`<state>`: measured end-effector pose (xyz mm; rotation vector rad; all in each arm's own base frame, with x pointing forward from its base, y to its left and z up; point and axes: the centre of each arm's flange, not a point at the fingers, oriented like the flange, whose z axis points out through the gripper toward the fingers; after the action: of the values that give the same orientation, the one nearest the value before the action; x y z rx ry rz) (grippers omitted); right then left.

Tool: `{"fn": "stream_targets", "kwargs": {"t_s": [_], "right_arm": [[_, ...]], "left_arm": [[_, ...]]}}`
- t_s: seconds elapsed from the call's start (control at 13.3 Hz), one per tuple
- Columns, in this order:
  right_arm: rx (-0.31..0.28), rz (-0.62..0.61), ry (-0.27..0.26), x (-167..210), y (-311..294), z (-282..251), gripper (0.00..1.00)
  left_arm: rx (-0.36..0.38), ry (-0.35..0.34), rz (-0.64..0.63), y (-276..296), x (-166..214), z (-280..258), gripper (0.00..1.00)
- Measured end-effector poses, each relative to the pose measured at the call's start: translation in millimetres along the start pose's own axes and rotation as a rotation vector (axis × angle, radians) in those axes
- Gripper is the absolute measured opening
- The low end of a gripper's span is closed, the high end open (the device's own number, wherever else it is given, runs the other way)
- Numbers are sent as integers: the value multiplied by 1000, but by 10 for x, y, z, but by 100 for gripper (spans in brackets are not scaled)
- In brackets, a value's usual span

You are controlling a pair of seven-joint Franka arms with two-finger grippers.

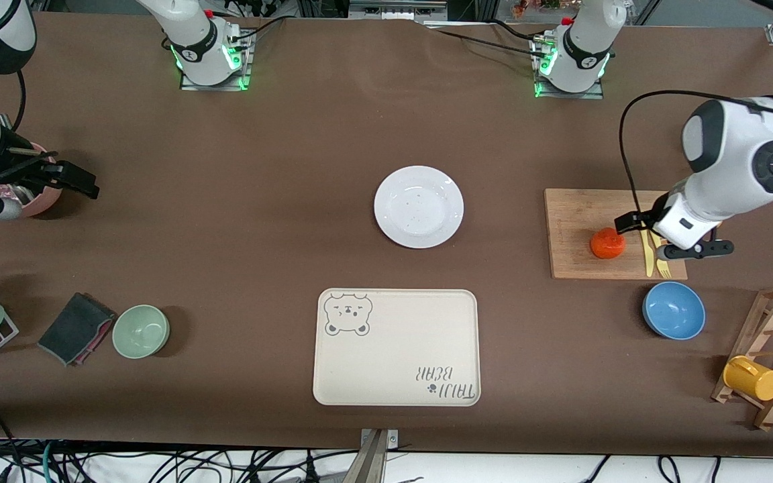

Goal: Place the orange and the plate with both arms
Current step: 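Lower the left gripper onto the orange on the cutting board and grasp it, then lift the orange with the left gripper and carry it over the white plate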

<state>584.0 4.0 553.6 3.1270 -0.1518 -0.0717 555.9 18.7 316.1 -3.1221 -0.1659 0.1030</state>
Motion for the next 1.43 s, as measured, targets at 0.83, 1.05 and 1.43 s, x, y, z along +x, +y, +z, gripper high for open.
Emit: {"fn": "stream_targets", "kwargs": {"t_s": [0.83,1.05,1.43], "right_arm": [[0,0,0,0,1,0,100],[0,0,0,0,1,1,100],[0,0,0,0,1,1,100]], "left_arm": [[-4,43,-4,-38,-59,842,100],[-3,31,-3,-37,-64,943,100],[-4,31,-4,-37,-56,1136,98]]}}
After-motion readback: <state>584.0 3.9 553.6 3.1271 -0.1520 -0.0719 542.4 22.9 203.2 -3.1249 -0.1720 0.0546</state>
